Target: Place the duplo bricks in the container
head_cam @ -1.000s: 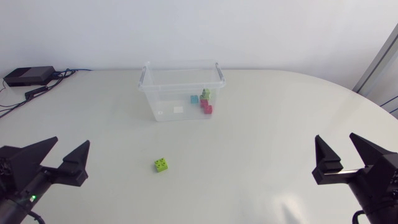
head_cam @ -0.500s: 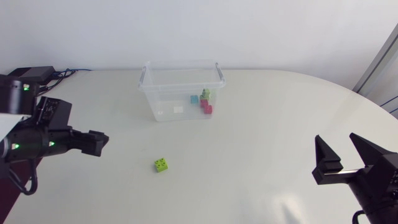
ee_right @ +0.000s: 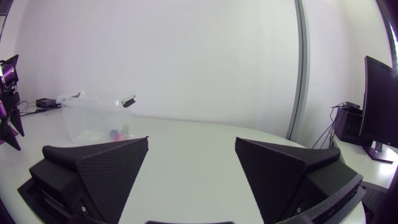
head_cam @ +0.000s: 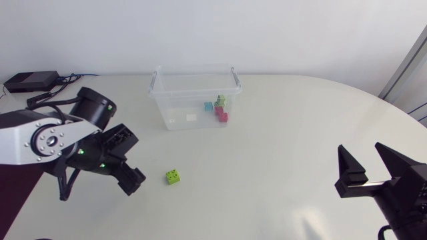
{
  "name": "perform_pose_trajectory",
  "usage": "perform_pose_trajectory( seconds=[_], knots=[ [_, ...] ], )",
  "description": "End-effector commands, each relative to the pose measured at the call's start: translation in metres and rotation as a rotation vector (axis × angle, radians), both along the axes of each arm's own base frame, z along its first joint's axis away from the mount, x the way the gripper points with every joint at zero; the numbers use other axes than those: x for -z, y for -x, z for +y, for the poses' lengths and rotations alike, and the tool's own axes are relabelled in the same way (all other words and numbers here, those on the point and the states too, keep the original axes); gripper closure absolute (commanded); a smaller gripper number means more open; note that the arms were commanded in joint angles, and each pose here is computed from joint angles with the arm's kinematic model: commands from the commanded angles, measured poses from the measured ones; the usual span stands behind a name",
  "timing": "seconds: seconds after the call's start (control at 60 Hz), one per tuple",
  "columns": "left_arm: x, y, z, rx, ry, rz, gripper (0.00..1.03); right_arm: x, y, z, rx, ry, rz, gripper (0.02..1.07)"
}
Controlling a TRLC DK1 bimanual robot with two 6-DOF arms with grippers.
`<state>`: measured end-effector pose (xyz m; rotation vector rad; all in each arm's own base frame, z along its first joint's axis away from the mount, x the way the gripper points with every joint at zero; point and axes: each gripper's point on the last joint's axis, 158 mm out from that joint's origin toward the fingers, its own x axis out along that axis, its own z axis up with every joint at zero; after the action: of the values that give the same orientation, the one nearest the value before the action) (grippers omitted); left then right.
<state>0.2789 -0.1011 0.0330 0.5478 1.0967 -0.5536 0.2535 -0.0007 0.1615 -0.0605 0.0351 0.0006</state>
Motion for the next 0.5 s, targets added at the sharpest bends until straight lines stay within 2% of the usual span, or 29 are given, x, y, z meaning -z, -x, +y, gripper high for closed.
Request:
perform_pose_trajectory(
  seconds=[0.0,0.183,0.483],
  knots=[
    [-0.005,-0.005,-0.017,0.113,-0.021,-0.008,0.05,0.014,-0.001,-0.002,0.007,0.018,0.03,0.06],
    [-0.002,-0.004,-0.044,0.24,-0.05,0.018,0.04,0.014,-0.001,-0.002,0.007,0.018,0.03,0.06],
    [0.023,-0.006,-0.072,0.321,-0.09,0.085,0.04,0.014,0.0,-0.002,0.007,0.018,0.028,0.06]
  ],
)
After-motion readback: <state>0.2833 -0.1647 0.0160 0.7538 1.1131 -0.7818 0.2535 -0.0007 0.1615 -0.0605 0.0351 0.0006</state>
